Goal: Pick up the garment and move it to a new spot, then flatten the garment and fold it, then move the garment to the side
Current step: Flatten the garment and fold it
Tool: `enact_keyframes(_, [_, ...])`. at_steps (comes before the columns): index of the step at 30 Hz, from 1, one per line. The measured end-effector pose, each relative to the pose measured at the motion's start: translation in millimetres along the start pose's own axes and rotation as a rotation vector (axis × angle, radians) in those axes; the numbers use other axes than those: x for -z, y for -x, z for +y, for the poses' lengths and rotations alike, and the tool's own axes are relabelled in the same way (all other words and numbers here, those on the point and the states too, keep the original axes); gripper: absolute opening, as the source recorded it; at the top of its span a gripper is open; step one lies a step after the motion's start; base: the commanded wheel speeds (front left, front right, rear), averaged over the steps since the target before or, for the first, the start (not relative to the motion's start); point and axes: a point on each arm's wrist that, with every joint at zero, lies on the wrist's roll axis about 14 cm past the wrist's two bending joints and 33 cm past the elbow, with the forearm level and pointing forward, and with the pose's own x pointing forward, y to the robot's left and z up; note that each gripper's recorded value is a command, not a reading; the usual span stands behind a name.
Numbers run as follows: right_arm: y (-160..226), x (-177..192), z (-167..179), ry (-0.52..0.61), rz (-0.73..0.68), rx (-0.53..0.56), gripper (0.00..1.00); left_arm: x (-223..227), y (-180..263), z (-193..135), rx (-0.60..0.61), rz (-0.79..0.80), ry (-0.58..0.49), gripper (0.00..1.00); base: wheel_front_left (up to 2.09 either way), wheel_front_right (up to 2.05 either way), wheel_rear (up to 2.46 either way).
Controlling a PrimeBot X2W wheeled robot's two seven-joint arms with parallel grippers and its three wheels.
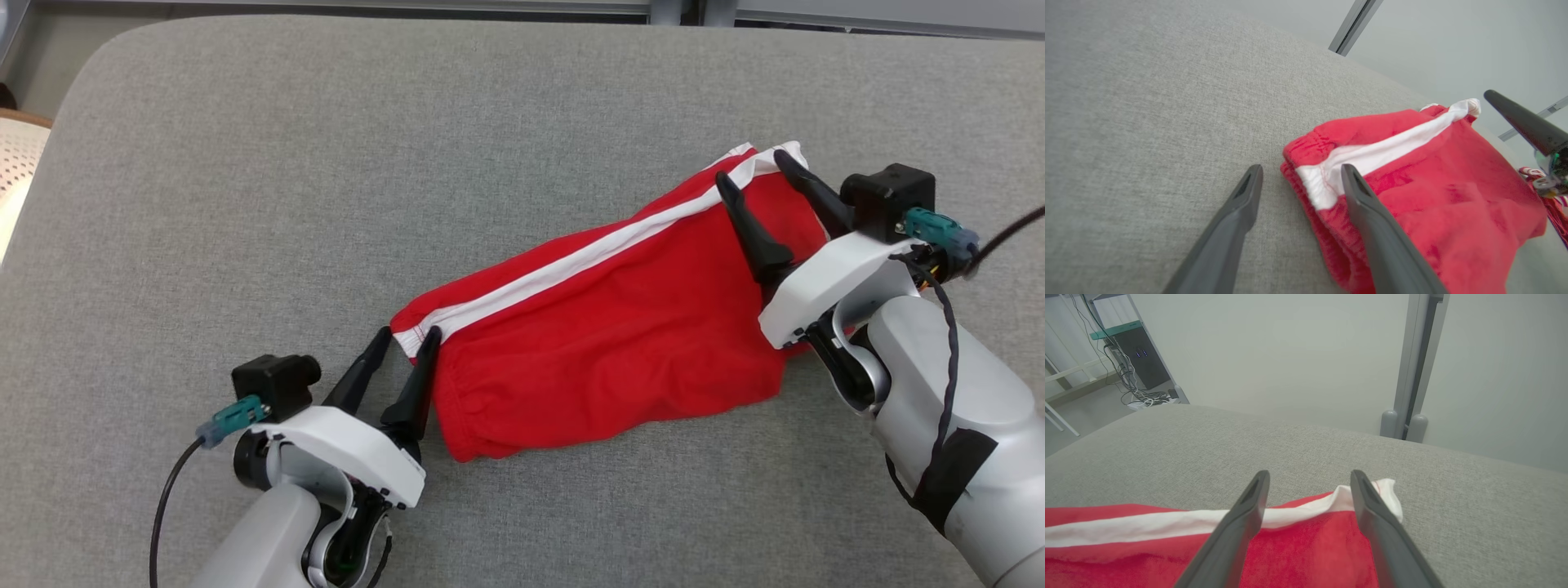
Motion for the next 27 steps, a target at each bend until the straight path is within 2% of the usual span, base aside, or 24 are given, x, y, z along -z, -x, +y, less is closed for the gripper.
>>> enact_keyframes(4, [7.7, -16.0, -3.1, 0.021, -0.087, 0.015, 1.0, -15.9, 5.4, 3.3, -0.032, -0.1, -0.023, 1.0, 0.0, 0.0, 0.0])
enact_keyframes(13, [47.6, -58.2, -11.4, 0.05, -0.278, 0.079, 1.0, -78.0, 21.8, -2.8, -0.086, -0.333, -0.17, 1.0, 0.0, 0.0, 0.0])
enact_keyframes(19, [90.9, -49.6, -23.2, 0.045, -0.318, 0.179, 1.0, -107.0, 37.9, -16.7, -0.075, -0.448, -0.269, 1.0, 0.0, 0.0, 0.0])
enact_keyframes(27, [151.9, -15.1, -11.2, -0.009, -0.262, 0.284, 1.0, -91.7, 60.1, -14.1, -0.101, -0.432, -0.37, 1.0, 0.0, 0.0, 0.0])
